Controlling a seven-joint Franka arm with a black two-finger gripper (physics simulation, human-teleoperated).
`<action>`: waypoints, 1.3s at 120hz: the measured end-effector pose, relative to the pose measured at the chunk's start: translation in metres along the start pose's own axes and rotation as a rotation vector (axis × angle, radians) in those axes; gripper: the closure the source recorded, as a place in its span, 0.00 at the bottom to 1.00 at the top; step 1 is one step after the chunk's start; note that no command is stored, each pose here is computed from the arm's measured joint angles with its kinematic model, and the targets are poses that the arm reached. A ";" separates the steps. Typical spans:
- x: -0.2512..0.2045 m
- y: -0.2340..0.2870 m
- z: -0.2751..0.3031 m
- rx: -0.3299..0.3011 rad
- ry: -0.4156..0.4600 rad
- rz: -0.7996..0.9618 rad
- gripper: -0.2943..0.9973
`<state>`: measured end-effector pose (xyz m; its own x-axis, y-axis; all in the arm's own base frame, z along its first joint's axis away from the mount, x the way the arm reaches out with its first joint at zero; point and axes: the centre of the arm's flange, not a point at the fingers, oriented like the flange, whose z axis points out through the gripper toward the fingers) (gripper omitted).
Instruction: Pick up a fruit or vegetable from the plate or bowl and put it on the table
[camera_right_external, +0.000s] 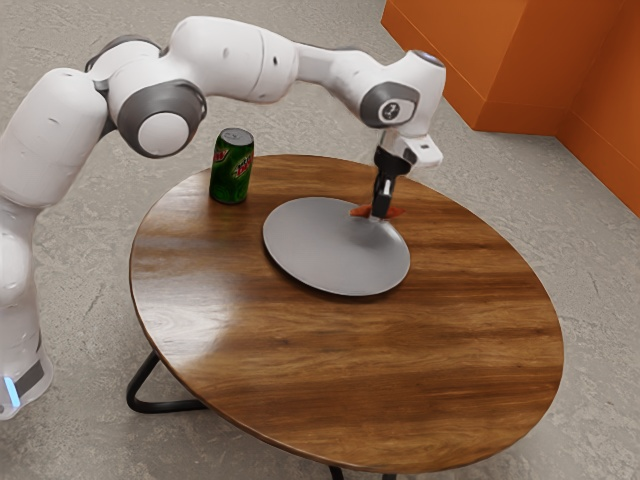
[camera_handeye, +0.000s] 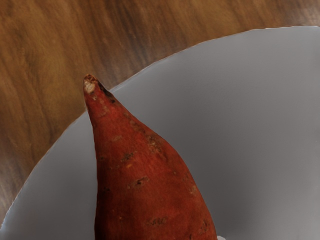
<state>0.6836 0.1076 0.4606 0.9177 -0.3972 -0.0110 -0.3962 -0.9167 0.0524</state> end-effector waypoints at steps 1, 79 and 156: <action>0.001 0.000 -0.002 0.002 0.004 0.000 0.63; 0.081 0.152 -0.052 0.001 0.117 0.134 0.63; 0.111 0.231 -0.012 -0.078 0.073 0.149 0.38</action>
<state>0.6940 -0.1479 0.4836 0.8499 -0.5216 0.0754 -0.5270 -0.8406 0.1251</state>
